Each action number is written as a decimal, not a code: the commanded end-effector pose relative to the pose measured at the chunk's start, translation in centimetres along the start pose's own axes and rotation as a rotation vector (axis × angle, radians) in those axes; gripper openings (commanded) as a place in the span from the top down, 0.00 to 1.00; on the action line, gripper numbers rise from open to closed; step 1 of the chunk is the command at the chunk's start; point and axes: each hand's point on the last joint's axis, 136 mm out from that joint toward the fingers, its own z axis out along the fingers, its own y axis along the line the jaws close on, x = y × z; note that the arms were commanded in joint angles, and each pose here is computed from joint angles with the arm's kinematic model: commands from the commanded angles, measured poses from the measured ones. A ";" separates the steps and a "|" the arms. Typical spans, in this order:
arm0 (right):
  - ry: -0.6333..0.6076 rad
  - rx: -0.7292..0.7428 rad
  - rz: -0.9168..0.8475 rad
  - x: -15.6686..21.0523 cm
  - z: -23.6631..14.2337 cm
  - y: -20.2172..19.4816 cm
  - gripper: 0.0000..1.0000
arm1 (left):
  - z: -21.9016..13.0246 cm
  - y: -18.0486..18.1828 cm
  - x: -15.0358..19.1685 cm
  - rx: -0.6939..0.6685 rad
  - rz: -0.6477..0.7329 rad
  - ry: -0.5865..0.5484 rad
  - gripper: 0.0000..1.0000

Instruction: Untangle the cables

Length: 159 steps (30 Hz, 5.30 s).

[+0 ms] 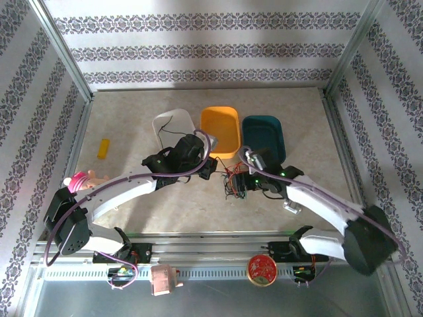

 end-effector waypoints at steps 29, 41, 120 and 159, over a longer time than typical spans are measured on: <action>0.306 0.080 0.224 4.3 6.0 -4.6 0.51 | -20.4 0.8 -14.0 -0.173 0.034 -0.677 1.00; 0.225 0.073 0.143 2.6 3.8 -3.1 0.47 | -15.8 10.9 -15.5 -0.364 -0.165 -0.577 1.00; -0.509 -0.142 0.191 -9.2 -16.0 0.2 1.00 | 12.9 2.8 6.9 0.029 -0.051 0.139 1.00; -0.577 -0.316 -0.102 -26.7 -13.4 14.5 1.00 | -12.0 17.1 6.0 -0.906 -0.547 -0.370 0.23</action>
